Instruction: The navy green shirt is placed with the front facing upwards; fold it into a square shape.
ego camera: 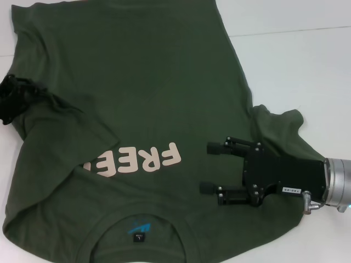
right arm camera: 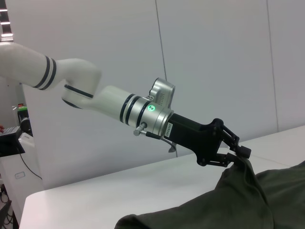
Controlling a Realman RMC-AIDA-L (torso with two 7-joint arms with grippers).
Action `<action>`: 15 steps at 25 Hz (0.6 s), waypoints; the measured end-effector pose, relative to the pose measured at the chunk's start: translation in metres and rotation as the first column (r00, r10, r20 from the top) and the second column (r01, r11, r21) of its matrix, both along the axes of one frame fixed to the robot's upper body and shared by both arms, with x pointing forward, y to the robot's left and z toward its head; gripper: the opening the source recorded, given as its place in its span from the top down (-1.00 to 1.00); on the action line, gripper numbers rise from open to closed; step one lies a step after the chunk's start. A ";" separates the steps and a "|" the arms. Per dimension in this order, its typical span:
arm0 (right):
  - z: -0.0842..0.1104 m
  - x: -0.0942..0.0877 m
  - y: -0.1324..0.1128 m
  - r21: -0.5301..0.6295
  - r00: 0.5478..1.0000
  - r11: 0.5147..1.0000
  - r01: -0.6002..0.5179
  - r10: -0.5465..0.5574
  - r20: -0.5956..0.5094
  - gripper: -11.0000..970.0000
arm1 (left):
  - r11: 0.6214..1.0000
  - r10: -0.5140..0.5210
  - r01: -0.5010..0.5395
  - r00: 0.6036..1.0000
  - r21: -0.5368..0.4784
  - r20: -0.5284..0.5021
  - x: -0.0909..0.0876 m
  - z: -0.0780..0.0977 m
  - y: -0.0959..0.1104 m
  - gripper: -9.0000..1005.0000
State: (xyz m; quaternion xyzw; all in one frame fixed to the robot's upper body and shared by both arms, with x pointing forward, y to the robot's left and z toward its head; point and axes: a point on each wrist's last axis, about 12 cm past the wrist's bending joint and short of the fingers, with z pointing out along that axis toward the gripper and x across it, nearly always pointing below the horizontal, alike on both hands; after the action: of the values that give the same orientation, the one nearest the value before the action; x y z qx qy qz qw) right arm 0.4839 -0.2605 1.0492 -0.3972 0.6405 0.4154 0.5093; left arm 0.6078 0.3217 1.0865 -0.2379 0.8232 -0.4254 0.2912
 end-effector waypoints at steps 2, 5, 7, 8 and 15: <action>0.000 0.000 0.000 0.000 1.000 1.000 0.000 0.000 0.000 -0.82 | 1.000 0.000 0.000 1.000 -0.001 -0.010 -0.002 -0.001 0.002 0.75; 0.001 0.001 0.001 0.000 1.000 1.000 -0.002 0.002 0.002 -0.82 | 1.000 0.006 -0.006 1.000 -0.002 -0.021 -0.005 -0.004 0.006 0.62; 0.001 0.002 0.001 -0.001 1.000 1.000 -0.002 0.002 0.003 -0.82 | 1.000 0.002 -0.002 1.000 -0.008 -0.022 -0.007 -0.004 0.007 0.49; 0.001 0.002 0.001 -0.001 1.000 1.000 -0.002 0.002 0.003 -0.82 | 1.000 0.000 -0.001 1.000 -0.011 -0.021 -0.008 -0.004 0.007 0.42; 0.001 0.002 0.000 0.004 1.000 1.000 0.007 -0.007 0.002 -0.82 | 0.983 -0.182 0.180 0.979 0.030 0.094 -0.040 0.023 0.033 -0.21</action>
State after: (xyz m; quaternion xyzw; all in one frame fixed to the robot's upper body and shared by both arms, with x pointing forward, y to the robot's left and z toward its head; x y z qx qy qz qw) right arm 0.4854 -0.2608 1.0502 -0.3943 0.6407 0.4145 0.5121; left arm 0.5679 0.3546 1.1092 -0.1379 0.8310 -0.4522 0.2931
